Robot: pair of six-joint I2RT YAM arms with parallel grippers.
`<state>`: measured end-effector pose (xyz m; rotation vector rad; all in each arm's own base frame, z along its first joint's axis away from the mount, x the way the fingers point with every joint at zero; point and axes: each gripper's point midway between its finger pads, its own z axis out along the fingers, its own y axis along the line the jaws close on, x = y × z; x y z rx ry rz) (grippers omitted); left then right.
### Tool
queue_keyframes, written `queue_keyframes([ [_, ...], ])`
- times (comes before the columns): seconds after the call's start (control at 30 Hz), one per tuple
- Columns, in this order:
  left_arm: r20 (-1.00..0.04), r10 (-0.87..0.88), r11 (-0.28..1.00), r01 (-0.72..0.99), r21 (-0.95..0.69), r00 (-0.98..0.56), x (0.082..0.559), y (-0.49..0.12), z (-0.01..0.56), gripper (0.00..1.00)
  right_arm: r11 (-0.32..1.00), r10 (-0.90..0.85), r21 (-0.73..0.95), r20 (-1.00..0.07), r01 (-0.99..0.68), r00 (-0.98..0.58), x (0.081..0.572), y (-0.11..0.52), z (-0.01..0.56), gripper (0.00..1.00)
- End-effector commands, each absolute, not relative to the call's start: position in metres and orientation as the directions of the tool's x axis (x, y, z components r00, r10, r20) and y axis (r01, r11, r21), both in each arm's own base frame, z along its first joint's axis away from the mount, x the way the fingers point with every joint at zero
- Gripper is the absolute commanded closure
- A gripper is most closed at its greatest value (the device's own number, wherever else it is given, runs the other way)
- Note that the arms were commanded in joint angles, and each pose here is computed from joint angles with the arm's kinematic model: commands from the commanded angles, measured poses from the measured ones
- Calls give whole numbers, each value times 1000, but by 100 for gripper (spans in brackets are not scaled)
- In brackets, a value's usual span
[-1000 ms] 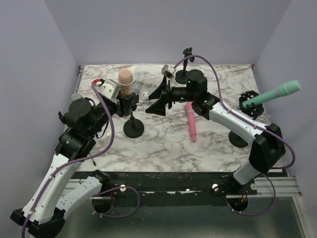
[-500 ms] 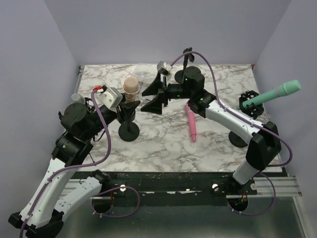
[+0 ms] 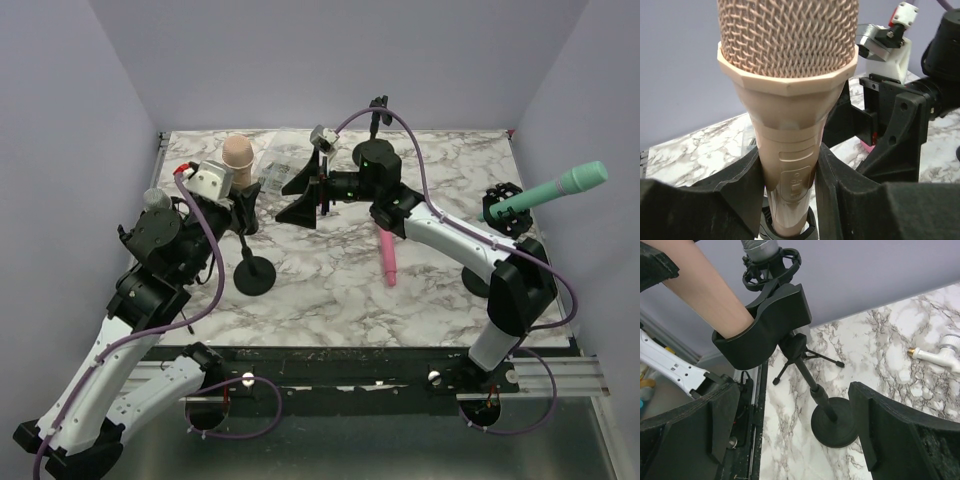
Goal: Remove the microphone from the stand
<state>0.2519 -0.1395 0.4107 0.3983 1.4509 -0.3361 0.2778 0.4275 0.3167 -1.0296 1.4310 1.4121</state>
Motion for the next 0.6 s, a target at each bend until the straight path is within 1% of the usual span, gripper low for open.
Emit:
queue_keyframes([
  [0.0,-1000,1,964,265,5,14,267,-110,395,100,65,45,300,-954,-952,-298,278,425,328,0],
  [0.1,-999,-41,973,230,-33,29,267,-104,401,100,88,35,302,-953,-949,-300,279,424,327,0],
  [0.2,-998,-48,971,236,-38,35,266,-105,406,100,108,40,299,-954,-948,-296,280,421,328,0],
  [0.57,-998,-63,978,200,-58,20,268,-100,402,100,108,42,288,-957,-951,-286,271,415,335,0],
])
